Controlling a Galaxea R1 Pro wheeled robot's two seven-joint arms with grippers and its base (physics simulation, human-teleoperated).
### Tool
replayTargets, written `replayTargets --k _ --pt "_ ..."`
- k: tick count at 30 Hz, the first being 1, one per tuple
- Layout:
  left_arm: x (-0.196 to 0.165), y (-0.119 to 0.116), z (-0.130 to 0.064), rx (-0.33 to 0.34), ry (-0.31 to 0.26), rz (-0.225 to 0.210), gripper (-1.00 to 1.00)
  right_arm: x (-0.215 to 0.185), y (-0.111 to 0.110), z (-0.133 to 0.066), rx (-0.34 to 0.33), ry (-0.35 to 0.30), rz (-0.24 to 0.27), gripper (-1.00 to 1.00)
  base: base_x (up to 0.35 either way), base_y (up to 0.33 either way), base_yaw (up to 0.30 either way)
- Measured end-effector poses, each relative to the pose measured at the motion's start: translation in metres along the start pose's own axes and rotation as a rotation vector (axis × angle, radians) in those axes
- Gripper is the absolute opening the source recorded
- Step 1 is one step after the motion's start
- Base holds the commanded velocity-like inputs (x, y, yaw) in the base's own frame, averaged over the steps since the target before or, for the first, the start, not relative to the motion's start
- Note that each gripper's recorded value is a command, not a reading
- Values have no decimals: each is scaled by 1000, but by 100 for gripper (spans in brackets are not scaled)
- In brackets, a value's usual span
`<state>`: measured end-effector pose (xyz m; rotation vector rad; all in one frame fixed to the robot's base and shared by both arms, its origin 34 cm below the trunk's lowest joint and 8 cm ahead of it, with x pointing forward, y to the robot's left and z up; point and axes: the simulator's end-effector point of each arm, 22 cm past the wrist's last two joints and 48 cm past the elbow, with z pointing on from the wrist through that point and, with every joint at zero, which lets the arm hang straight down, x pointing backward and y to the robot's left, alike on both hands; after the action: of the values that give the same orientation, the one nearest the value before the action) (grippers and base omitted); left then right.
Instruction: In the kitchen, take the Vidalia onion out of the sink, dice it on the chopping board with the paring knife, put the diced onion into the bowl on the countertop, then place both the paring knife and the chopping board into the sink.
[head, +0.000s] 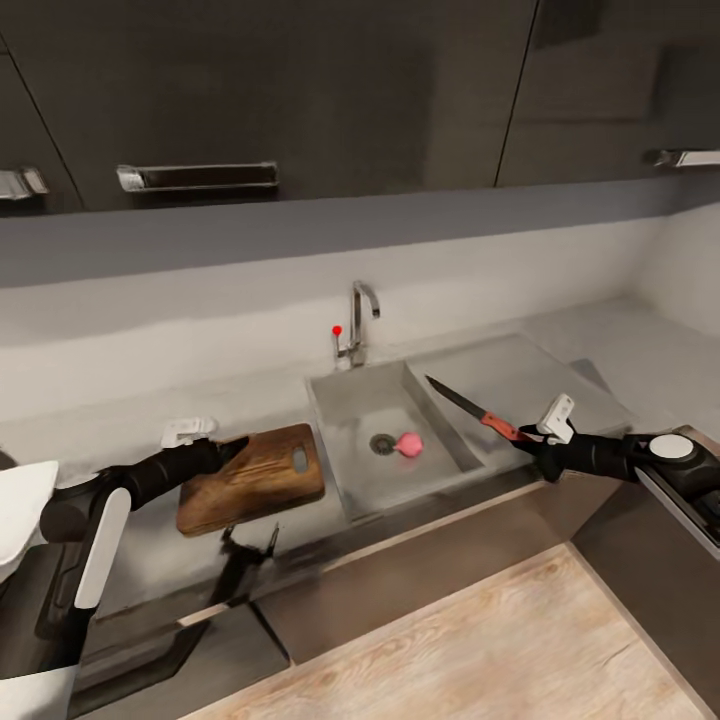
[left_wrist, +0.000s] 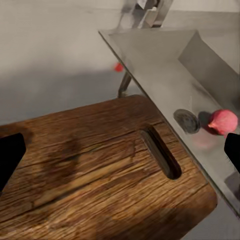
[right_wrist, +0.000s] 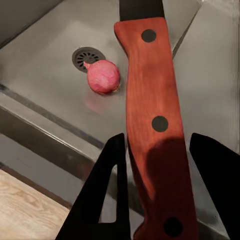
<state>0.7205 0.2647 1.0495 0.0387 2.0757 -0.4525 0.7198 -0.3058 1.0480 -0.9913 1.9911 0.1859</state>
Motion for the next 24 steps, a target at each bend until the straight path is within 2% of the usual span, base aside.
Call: replayTargets --k 5,10,17,24 --pt "1 -1 1 2 3 -1 100 -1 2 1 -3 -2 1 -100 328 -50 -1" --pt "1 -2 1 3 4 1 100 -1 2 2 -4 -3 1 -100 252 -198 0" --pt "1 -1 1 2 2 3 100 -1 2 2 -5 -3 1 -100 40 -275 0" --pt "0 0 1 0 1 4 100 -1 2 3 -5 -3 2 -100 2 -47 0"
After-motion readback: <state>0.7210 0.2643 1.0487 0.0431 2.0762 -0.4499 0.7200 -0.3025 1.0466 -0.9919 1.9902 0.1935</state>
